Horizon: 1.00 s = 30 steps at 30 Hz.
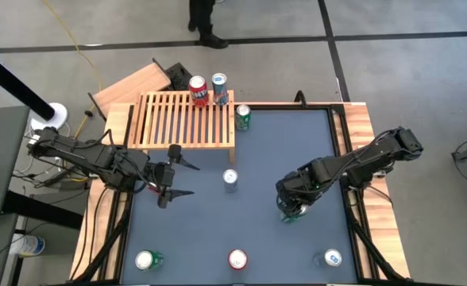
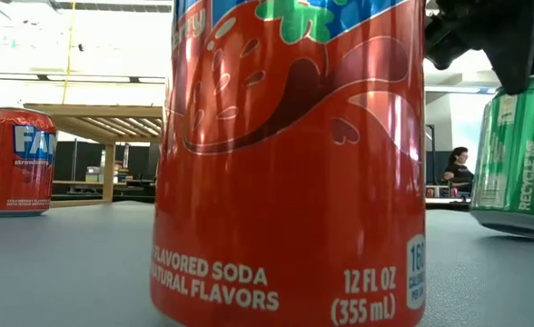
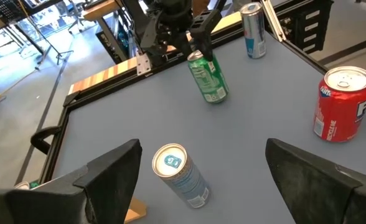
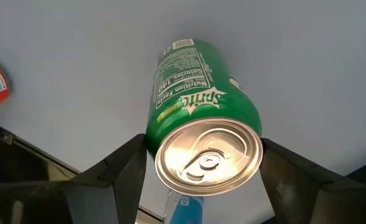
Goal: Place canned beverage on shelf
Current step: Put the middle right green soda can on the shelf
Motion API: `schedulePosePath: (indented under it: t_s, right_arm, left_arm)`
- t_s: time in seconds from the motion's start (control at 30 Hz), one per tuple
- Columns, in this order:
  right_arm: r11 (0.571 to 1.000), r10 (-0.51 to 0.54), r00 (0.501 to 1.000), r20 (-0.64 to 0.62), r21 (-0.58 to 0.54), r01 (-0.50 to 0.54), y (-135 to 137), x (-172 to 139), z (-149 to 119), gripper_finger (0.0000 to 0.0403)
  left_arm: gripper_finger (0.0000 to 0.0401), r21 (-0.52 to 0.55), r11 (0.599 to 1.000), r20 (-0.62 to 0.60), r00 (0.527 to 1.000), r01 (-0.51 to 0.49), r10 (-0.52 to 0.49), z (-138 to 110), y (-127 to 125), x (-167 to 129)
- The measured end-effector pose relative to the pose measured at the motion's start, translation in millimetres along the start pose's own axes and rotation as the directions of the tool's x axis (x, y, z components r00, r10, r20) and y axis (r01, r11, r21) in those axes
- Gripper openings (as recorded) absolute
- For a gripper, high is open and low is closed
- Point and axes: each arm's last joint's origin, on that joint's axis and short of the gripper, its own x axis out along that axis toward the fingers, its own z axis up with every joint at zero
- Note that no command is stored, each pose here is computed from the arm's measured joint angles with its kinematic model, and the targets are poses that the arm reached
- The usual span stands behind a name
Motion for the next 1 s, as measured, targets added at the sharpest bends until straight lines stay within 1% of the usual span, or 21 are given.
schedulePosePath:
  t_s: [0.37,0.53,0.63,0.73,0.9,1.0]
  right_arm:
    - [0.999,0.006,1.000,0.007,-0.047,-0.005,0,0,2,0.0277]
    - [0.997,0.014,1.000,0.016,-0.070,-0.013,0,-1,4,0.0296]
    - [0.994,0.038,0.999,0.014,-0.100,-0.037,2,-2,4,0.0312]
    - [0.987,0.079,0.997,0.009,-0.138,-0.077,6,-2,5,0.0317]
    - [0.982,0.126,0.992,0.021,-0.147,-0.121,10,-3,8,0.0317]
    - [0.983,0.117,0.993,0.023,-0.144,-0.112,7,-4,12,0.0317]
  left_arm:
    - [0.0332,-0.004,1.000,0.000,1.000,0.000,0.000,0,0,0]
    - [0.0332,-0.007,1.000,0.000,1.000,0.000,0.000,0,0,0]
    - [0.0332,-0.007,1.000,-0.001,1.000,0.000,0.000,0,0,0]
    - [0.0332,-0.006,1.000,-0.007,1.000,0.002,-0.002,-1,0,0]
    - [0.0332,0.000,1.000,-0.022,1.000,0.006,-0.006,-2,-1,0]
    - [0.0332,0.004,1.000,-0.022,1.000,0.006,-0.006,-2,-1,0]
